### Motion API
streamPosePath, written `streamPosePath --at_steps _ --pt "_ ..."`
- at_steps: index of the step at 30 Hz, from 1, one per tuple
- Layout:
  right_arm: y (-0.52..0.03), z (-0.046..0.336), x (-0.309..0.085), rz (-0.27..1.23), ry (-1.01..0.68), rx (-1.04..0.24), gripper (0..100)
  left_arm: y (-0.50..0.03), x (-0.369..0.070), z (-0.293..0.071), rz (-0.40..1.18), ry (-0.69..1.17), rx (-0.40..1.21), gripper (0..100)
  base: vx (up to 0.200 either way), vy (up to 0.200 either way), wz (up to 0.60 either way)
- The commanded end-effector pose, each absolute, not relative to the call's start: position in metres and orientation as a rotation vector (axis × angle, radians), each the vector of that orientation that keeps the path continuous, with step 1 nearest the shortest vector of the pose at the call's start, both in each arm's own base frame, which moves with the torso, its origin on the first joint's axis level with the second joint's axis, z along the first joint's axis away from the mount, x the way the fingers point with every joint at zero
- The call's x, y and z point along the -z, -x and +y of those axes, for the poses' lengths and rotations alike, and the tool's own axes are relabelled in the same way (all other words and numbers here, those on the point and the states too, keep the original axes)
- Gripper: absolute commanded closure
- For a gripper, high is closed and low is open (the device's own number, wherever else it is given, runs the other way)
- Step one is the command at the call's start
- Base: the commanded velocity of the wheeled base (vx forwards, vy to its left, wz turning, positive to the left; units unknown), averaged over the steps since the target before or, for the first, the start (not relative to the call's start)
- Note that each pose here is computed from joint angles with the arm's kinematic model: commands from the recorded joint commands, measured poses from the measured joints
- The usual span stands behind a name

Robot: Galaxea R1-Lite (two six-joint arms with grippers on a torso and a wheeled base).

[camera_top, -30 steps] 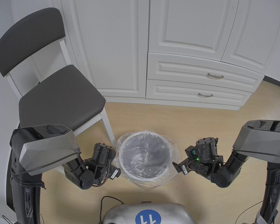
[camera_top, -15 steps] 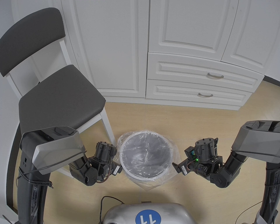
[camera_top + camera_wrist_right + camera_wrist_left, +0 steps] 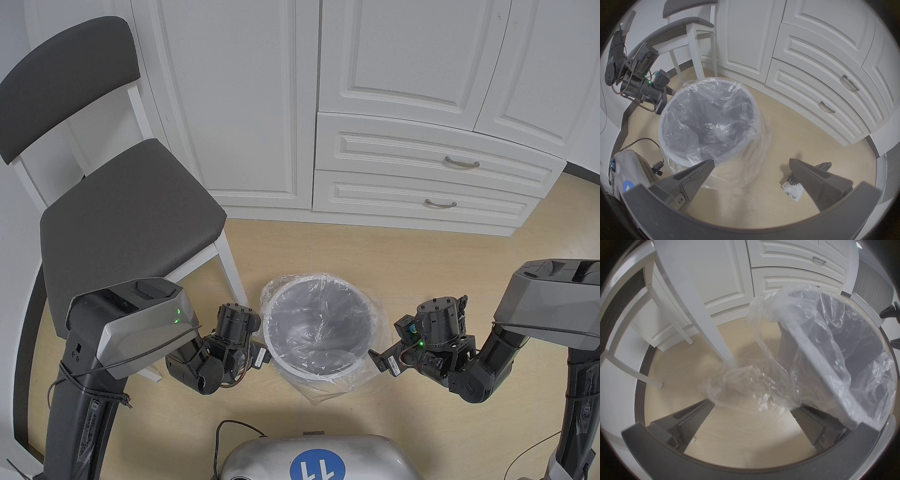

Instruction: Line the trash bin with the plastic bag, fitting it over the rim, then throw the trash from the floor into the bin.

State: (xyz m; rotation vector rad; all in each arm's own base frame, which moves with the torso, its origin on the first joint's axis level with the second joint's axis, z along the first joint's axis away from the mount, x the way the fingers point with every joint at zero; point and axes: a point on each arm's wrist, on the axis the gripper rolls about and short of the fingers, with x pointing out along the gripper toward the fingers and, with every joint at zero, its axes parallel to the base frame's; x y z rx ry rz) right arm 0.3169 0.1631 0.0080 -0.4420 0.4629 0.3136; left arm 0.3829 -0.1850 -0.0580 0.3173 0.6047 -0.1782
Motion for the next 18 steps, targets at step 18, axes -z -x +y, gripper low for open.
streamPosePath --at_steps 18 --pt "-0.319 0.223 -0.011 0.278 0.188 -0.390 0 -0.361 0.036 -0.141 0.649 -0.338 0.316 0 0.000 0.000 0.00"
